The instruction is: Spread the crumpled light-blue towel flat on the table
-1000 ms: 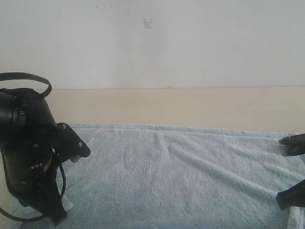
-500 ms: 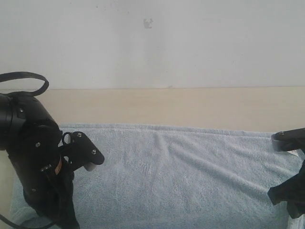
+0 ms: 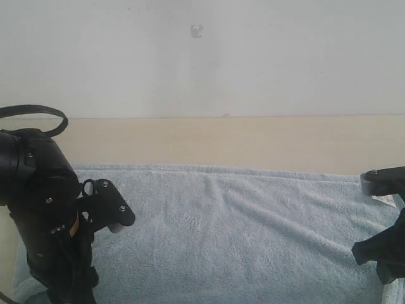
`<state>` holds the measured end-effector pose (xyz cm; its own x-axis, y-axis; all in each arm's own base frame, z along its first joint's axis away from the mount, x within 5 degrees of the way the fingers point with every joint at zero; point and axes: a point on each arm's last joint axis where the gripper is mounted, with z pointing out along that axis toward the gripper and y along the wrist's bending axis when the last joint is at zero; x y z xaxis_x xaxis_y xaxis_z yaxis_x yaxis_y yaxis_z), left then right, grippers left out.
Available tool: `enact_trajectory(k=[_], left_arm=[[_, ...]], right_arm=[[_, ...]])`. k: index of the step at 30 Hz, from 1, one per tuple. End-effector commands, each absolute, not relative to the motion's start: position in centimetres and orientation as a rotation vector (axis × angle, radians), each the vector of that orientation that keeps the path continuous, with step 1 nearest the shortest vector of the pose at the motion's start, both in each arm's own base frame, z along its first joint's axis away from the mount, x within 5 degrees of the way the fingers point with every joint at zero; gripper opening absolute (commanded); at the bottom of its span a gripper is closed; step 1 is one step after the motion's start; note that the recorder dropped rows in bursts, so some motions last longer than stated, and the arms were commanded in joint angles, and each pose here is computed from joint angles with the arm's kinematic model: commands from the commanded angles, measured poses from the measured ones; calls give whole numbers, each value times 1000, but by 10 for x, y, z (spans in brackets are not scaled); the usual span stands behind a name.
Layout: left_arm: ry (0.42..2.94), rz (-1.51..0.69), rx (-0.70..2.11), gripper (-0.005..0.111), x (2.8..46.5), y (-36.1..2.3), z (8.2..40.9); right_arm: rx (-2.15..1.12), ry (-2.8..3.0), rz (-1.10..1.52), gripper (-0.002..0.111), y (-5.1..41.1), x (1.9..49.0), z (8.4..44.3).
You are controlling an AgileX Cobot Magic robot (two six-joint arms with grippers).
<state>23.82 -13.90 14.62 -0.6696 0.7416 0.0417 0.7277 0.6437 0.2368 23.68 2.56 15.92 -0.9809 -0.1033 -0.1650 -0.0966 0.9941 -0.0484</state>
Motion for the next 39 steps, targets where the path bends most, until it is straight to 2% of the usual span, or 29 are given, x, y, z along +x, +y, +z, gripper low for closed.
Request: enact_trajectory(k=[1, 4, 8, 10, 16, 22, 28, 33, 39], left_arm=[[2758, 383, 1273, 62, 238, -139, 141], [2768, 407, 1312, 62, 237, -138, 130], [2798, 493, 1358, 56, 236, -132, 125], [2813, 519, 1323, 46, 236, -131, 125], [2849, 606, 1255, 5, 236, -126, 127], [2850, 607, 1255, 4, 236, -126, 128], [2861, 596, 1244, 4, 235, -127, 127], [2861, 596, 1244, 4, 235, -127, 127], [2892, 565, 1214, 4, 233, -128, 127]], right_arm=[[-127, 2961, -56, 50, 24, 237, 160], [-163, 2961, -92, 50, 22, 237, 159], [-68, 3003, -303, 50, 9, 234, 155], [6, 2970, -332, 50, 7, 236, 155], [-90, 2893, -350, 50, 6, 243, 157], [-84, 2870, -349, 50, 1, 245, 157], [108, 2892, -296, 50, -17, 244, 156], [-26, 2896, -119, 50, -8, 246, 155], [-79, 2958, -103, 50, -6, 248, 137]])
